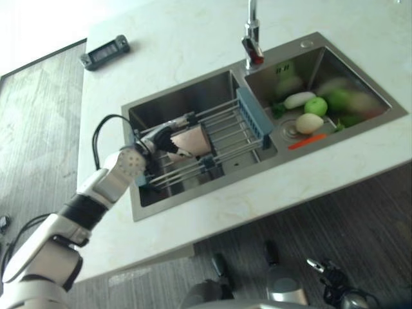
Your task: Place the dishes in the dishwasher.
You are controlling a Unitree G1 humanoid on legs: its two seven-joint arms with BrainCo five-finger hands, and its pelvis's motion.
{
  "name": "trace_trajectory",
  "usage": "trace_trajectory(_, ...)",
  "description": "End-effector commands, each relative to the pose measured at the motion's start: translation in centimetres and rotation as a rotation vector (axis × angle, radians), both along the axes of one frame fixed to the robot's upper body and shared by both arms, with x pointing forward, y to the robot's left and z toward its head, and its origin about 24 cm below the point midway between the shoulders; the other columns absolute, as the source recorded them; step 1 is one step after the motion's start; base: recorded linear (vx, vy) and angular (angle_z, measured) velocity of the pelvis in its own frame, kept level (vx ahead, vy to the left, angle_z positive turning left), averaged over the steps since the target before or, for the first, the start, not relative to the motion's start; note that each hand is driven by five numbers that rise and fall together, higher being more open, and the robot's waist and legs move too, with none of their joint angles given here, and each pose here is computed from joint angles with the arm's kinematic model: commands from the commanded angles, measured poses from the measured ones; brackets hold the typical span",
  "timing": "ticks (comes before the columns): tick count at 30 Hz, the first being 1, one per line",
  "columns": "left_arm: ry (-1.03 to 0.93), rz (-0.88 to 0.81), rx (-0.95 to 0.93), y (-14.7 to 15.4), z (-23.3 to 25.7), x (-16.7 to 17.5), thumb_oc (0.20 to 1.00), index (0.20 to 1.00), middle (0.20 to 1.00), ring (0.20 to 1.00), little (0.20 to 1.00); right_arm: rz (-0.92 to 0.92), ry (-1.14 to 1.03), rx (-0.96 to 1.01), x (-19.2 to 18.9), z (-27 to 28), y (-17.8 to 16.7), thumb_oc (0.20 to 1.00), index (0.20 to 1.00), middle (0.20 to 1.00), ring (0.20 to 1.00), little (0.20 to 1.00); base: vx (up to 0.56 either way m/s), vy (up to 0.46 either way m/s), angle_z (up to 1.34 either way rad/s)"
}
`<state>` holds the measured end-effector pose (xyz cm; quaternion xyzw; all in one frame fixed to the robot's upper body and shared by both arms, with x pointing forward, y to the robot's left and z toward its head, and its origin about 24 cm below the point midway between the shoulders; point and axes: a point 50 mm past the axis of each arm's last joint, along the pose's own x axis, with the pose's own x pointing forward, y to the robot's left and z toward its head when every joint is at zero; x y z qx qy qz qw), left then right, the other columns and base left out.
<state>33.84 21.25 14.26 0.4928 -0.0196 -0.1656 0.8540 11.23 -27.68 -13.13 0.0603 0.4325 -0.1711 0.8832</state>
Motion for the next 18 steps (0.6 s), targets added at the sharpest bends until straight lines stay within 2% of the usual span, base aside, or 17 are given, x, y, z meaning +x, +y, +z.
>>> trace_trajectory(1, -0.12, 0.021, -0.001, 0.8, 3.3, 0.9, 1.0, 1.0, 1.0, 1.0, 1.0, -0.025, -0.019, -0.006, 0.1, 0.1, 0.1, 1.0, 1.0, 1.0, 1.0, 1.0, 0.0, 0.0, 0.0)
trace_trajectory(18, -0.08, 0.079, 0.008, 1.3, 1.8, 1.8, 1.0, 1.0, 1.0, 1.0, 1.0, -0.017, -0.064, -0.009, 1.7, 0.8, -0.1, 1.0, 1.0, 1.0, 1.0, 1.0, -0.02, -0.001, -0.02)
